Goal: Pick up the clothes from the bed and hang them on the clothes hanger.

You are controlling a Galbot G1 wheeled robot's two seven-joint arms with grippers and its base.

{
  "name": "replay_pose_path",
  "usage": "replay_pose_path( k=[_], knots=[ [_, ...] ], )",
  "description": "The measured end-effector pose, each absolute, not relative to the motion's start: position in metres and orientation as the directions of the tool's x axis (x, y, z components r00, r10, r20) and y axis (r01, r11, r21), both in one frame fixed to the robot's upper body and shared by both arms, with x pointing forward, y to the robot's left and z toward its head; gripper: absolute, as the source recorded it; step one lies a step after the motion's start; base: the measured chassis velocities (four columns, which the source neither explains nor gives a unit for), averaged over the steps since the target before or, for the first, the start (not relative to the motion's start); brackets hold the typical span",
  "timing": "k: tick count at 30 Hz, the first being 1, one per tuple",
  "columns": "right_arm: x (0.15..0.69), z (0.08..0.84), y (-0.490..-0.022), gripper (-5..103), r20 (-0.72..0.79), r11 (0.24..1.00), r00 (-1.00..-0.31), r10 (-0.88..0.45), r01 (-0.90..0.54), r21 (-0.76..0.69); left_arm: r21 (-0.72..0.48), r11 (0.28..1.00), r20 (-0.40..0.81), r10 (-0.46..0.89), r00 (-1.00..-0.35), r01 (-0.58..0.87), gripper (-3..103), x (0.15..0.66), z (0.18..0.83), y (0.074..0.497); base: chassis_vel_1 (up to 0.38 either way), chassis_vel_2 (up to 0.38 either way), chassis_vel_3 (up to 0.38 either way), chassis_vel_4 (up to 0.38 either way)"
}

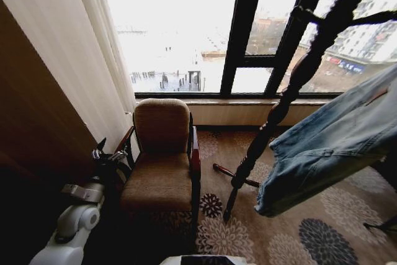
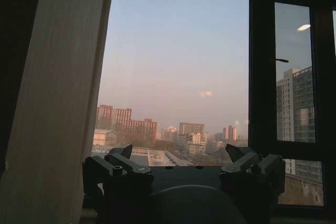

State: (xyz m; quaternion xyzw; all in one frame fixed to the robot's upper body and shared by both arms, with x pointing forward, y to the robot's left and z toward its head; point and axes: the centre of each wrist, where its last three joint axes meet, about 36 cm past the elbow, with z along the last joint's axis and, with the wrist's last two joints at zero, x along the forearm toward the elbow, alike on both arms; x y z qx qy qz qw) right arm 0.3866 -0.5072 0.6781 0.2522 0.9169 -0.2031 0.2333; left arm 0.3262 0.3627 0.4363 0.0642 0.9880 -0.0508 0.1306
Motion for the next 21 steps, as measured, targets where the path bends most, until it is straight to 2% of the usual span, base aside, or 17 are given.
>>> replay_pose_path(
  k=[8,21],
  knots=[
    [0.409,0.689,-0.497,19,-0.541,0.806,-0.780,0.315,0.521,-0.281,-0.084,0.987,-0.265,0.114,-0.958,0.140,100,0.326,0.436,0.363,0.000,0.000,0.000,0.000],
    [0.426,0.692,-0.497,19,-0.524,0.814,-0.792,0.313,0.508,-0.281,-0.084,0.987,-0.265,0.114,-0.958,0.140,100,0.326,0.436,0.363,0.000,0.000,0.000,0.000]
  ],
)
